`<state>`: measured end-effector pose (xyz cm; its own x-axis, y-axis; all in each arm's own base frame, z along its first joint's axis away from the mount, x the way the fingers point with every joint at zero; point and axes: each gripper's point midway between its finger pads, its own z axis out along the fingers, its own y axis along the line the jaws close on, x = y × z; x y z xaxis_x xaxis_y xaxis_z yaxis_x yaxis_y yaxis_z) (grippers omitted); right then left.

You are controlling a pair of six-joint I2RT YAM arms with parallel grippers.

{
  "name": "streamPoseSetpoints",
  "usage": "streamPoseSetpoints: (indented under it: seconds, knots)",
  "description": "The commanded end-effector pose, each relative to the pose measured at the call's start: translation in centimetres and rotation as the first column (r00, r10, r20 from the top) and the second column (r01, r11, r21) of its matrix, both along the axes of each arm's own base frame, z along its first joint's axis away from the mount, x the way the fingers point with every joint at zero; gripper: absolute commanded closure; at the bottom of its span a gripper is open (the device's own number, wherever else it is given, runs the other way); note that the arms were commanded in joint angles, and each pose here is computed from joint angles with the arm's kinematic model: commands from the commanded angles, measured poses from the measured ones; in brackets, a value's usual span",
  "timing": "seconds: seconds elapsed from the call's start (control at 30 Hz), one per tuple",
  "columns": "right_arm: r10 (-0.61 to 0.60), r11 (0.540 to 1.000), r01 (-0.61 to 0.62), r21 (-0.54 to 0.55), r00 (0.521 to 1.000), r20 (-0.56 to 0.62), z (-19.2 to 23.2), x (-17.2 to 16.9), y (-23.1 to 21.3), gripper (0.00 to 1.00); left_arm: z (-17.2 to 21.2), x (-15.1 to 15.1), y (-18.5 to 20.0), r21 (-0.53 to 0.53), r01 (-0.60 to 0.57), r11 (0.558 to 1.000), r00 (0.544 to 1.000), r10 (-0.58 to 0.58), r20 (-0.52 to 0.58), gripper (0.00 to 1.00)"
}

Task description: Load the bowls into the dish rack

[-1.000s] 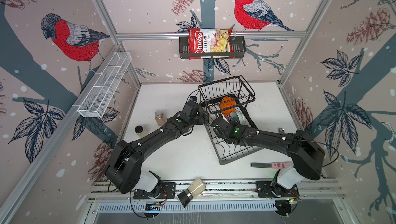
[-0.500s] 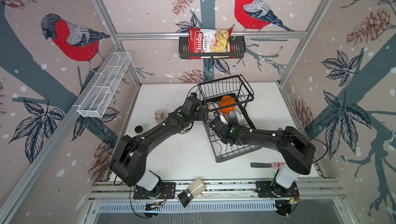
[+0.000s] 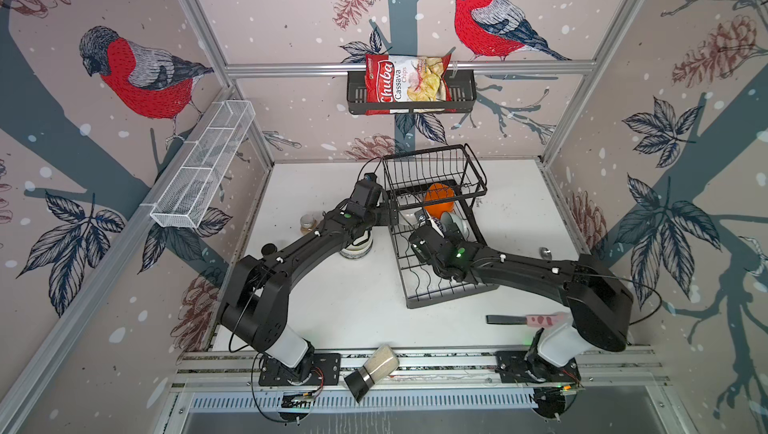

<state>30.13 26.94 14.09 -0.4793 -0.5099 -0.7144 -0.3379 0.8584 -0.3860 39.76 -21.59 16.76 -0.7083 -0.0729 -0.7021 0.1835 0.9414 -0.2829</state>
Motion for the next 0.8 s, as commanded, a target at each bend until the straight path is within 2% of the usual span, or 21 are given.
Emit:
streamPoseSetpoints:
  seconds: [0.0, 0.23, 0.5, 0.77]
  knots:
    - [0.007, 0.998, -0.008, 0.063, 1.000, 0.008, 1.4, 0.0, 0.3, 0.02, 2.1, 1.4, -0.2, -0.032, -0.014, 0.999, 0.998, 0.016, 0.068, 0.06]
    - [0.016, 0.983, -0.016, 0.182, 1.000, 0.002, 3.8, -0.8, -0.8, 0.02, 2.7, 1.2, -0.4, -0.042, 0.002, 0.999, 0.998, 0.001, 0.069, 0.05]
    - [0.005, 0.953, -0.001, 0.304, 1.000, -0.012, 5.5, -0.8, -3.0, 0.01, 3.7, -0.6, -0.3, -0.073, 0.032, 0.997, 0.998, -0.028, 0.059, 0.04]
    - [-0.028, 0.950, 0.032, 0.311, 0.999, -0.015, 5.4, -0.7, -4.1, 0.01, 5.0, -3.0, 1.2, -0.094, 0.013, 0.995, 0.997, -0.006, 0.078, 0.04]
